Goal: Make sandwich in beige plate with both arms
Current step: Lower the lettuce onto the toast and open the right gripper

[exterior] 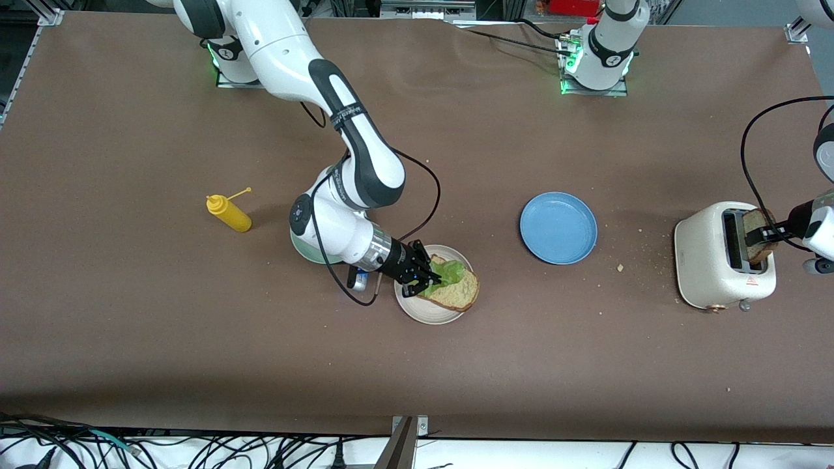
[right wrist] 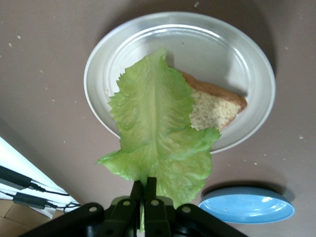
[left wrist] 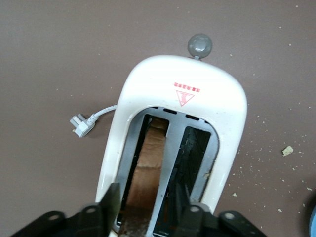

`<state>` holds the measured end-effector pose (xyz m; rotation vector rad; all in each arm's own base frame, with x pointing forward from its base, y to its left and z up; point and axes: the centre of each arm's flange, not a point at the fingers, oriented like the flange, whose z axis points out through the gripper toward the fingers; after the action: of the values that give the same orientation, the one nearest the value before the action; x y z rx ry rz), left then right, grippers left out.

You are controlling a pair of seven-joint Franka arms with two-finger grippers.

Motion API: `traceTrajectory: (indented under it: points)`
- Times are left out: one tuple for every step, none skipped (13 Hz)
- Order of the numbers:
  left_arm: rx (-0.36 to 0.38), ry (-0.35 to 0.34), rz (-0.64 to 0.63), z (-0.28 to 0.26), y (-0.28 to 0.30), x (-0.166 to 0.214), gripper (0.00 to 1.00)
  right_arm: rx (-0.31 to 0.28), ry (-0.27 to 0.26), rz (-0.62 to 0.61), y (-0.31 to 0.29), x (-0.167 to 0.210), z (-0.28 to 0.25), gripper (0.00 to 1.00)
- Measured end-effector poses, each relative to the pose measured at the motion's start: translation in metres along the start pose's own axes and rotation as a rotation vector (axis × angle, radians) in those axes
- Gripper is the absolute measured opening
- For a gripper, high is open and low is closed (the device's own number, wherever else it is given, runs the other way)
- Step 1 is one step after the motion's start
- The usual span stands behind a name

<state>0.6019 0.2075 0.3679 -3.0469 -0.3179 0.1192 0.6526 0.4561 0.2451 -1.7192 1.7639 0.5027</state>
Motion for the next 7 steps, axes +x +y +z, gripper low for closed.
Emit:
traceTrajectory:
  points:
    - [0.000,0.000,-0.001,0.0001,-0.0015,-0.0002,0.38,0.002,-0.005,0.009,-0.0014,0.0031,0.0016,0.04]
    - [-0.001,0.000,0.005,-0.0001,-0.0009,-0.0001,0.28,0.000,-0.015,0.019,-0.0025,0.0049,0.0024,0.04]
    - [-0.001,0.000,0.019,-0.0001,0.0002,0.0000,0.18,-0.004,-0.026,0.030,-0.0032,0.0064,0.0033,0.04]
    - [-0.001,0.000,0.043,-0.0001,0.0010,0.0001,0.13,-0.009,-0.034,0.038,-0.0030,0.0072,0.0042,0.04]
    - [-0.002,-0.001,0.067,-0.0006,0.0015,0.0001,0.13,-0.012,-0.039,0.042,-0.0023,0.0073,0.0053,0.04]
    - [-0.004,-0.006,0.086,-0.0029,0.0017,0.0000,0.13,-0.018,-0.043,0.045,-0.0003,0.0067,0.0075,0.04]
    - [-0.008,-0.016,0.097,-0.0088,0.0025,0.0001,0.13,-0.022,-0.044,0.047,0.0016,0.0063,0.0097,0.10]
